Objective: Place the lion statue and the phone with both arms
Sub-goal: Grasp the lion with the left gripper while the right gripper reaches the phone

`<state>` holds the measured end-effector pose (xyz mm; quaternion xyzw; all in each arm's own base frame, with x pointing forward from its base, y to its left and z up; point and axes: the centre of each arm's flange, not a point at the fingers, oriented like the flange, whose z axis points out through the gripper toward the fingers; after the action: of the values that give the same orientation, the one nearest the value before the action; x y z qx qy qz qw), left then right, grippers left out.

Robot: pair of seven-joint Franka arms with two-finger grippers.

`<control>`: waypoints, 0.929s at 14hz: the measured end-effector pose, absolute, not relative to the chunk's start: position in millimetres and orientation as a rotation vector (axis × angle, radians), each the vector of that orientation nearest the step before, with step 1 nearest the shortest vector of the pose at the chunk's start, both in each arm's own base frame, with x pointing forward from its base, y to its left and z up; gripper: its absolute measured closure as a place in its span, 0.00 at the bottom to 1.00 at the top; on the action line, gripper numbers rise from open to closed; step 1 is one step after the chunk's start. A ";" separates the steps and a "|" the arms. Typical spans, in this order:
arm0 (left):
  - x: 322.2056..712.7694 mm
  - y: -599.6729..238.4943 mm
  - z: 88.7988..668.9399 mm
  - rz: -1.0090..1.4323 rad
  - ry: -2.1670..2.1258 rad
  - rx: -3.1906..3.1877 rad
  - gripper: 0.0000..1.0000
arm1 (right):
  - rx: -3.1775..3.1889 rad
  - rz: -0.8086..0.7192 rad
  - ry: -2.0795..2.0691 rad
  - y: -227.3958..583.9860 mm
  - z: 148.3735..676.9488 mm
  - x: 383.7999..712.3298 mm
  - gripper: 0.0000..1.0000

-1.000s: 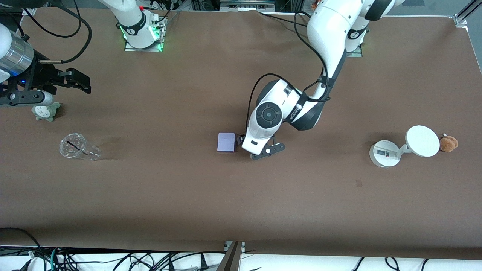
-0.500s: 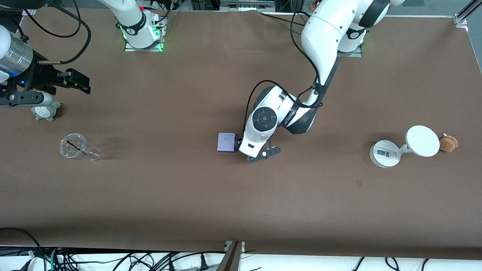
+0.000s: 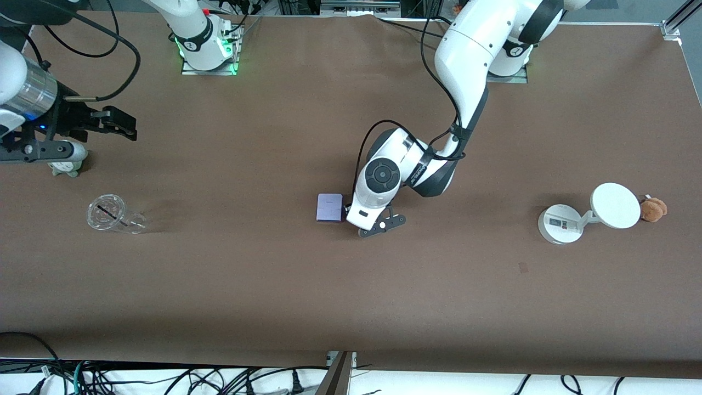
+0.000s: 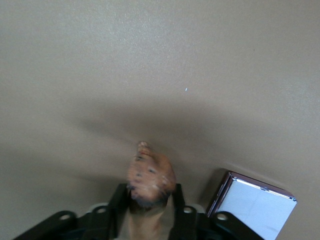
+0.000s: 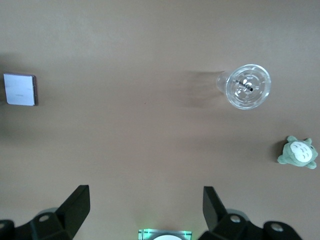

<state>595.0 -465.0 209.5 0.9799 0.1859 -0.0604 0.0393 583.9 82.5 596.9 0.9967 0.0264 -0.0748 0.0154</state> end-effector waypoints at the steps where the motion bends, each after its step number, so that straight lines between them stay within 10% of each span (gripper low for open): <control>1: 596.4 -465.2 211.5 -0.177 0.566 3.001 0.63 | 3.097 -0.262 0.082 83.4 586.8 587.1 0.00; 13: 685.9 -249.0 329.5 -0.322 0.341 3.139 0.63 | 3.120 -0.403 0.200 166.2 465.6 622.9 0.00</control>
<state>685.9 -249.0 329.5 0.9889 0.1076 -0.1013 -0.0160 622.9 166.2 465.6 0.9897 0.0635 -0.1279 -0.0055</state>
